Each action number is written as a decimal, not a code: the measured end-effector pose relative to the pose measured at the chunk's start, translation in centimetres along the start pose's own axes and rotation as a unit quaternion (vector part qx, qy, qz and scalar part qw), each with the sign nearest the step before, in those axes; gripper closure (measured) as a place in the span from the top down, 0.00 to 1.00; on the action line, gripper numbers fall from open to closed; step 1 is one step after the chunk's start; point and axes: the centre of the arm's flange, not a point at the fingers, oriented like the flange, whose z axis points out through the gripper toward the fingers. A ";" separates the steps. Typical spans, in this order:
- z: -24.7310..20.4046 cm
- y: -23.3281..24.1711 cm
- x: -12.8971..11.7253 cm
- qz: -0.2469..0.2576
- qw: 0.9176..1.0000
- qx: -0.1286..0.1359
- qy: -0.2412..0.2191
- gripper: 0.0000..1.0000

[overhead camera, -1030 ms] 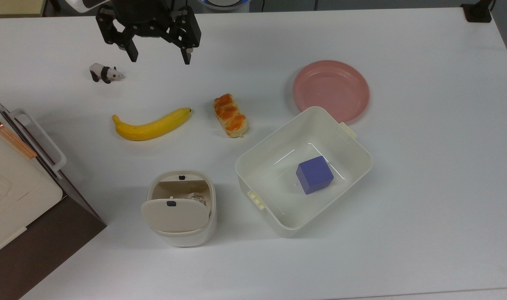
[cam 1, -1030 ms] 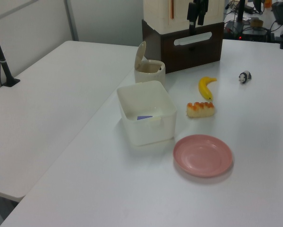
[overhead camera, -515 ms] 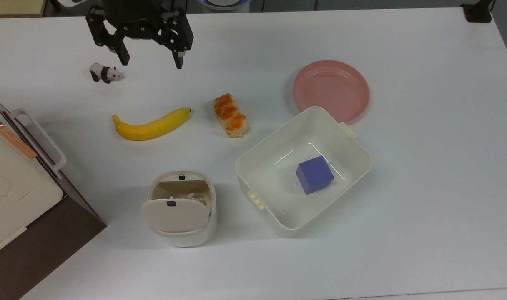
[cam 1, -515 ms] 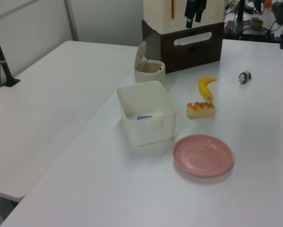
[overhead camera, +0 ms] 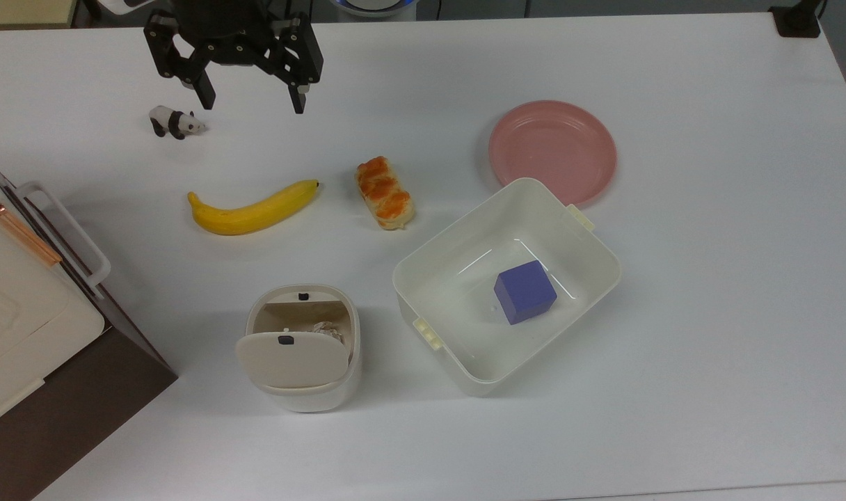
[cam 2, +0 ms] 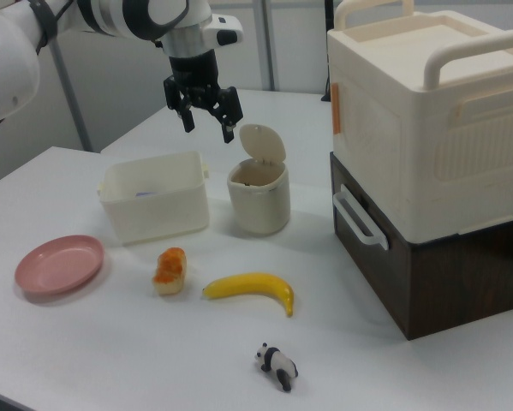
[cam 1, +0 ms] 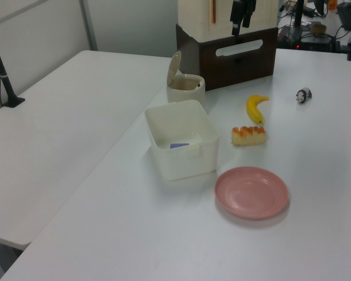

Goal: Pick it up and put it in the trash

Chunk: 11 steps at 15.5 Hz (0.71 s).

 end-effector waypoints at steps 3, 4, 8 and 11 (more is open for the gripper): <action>0.1 0.0 -0.2 -0.007 1.000 0.000 -0.008 1.00; 0.2 -0.1 -0.3 -0.008 1.000 0.000 -0.013 1.00; -0.3 -0.3 -0.7 -0.011 1.000 0.000 -0.017 1.00; -0.4 -0.4 -0.7 -0.011 1.000 0.000 -0.016 1.00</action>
